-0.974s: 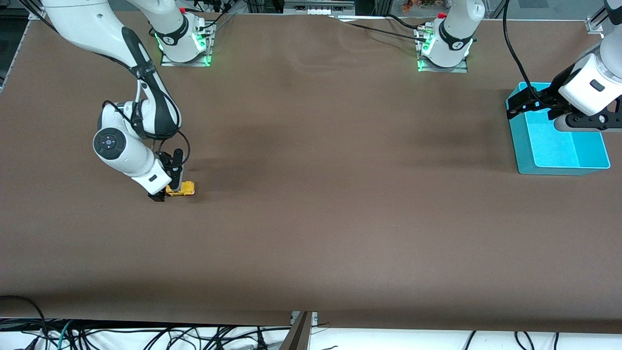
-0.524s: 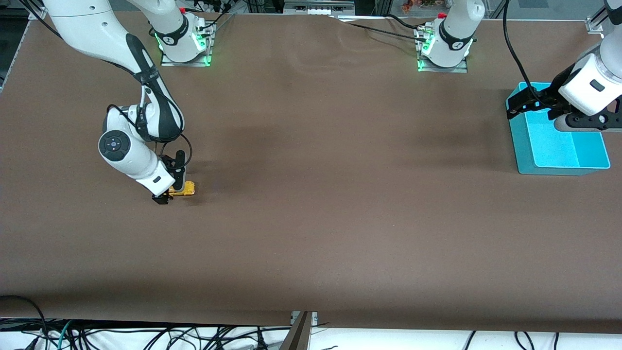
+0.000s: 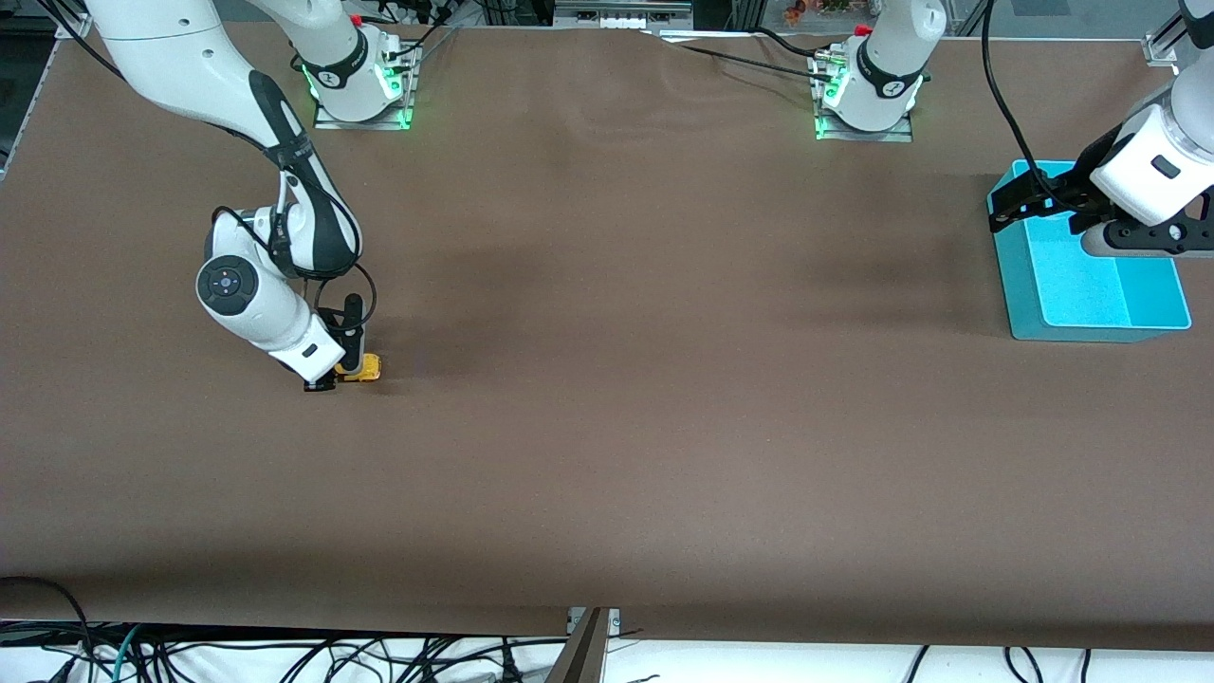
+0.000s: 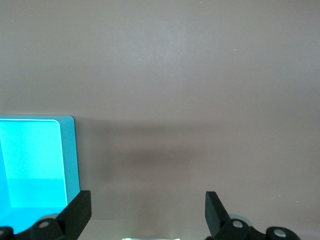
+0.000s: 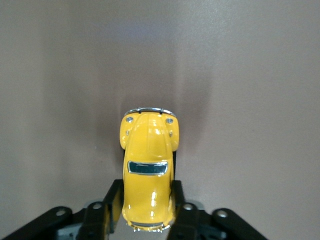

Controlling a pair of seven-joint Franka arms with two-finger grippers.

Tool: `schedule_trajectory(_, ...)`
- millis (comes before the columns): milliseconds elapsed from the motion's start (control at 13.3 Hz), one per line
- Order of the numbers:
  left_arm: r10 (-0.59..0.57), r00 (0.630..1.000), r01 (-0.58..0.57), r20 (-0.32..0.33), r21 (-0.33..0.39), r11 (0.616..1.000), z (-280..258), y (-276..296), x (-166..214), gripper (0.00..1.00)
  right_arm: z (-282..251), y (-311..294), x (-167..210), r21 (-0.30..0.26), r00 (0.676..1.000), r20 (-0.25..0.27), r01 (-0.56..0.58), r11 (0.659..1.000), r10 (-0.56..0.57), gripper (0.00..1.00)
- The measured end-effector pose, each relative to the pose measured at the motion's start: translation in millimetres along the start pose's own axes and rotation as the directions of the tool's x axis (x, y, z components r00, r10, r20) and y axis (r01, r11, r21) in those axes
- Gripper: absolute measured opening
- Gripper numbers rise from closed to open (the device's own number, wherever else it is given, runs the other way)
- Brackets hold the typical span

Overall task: Wind and store yellow beetle car
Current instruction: 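Lift the car with the right gripper and carry it sideways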

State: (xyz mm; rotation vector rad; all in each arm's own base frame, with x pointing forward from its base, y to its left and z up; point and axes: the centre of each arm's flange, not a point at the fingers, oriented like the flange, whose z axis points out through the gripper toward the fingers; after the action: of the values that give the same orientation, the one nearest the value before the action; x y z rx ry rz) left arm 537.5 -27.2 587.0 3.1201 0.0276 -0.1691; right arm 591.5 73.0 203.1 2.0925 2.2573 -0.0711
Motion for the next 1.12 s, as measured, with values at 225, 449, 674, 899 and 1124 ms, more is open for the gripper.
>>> schedule_trajectory(225,0.000,1.000,0.000,0.000,0.000,1.000,0,0,0,1.00,0,-1,1,0.008,1.000,0.000,0.001,1.000,-0.001,0.41)
schedule_trajectory(449,0.000,1.000,0.000,0.000,0.000,1.000,0,0,0,1.00,-2,-2,8,0.020,1.000,-0.003,-0.007,1.000,0.007,0.41)
schedule_trajectory(674,0.000,1.000,0.000,0.000,0.000,1.000,0,0,0,1.00,-3,-7,19,0.057,0.998,-0.002,-0.060,0.997,0.060,0.41)
schedule_trajectory(899,0.000,1.000,0.000,0.000,0.000,1.000,0,0,0,1.00,-9,-10,37,0.069,0.997,-0.005,-0.080,0.994,0.080,0.41)
schedule_trajectory(1124,0.000,1.000,0.000,0.000,0.000,1.000,0,0,0,1.00,-6,-13,43,0.077,0.997,-0.003,-0.072,0.994,0.073,0.41)
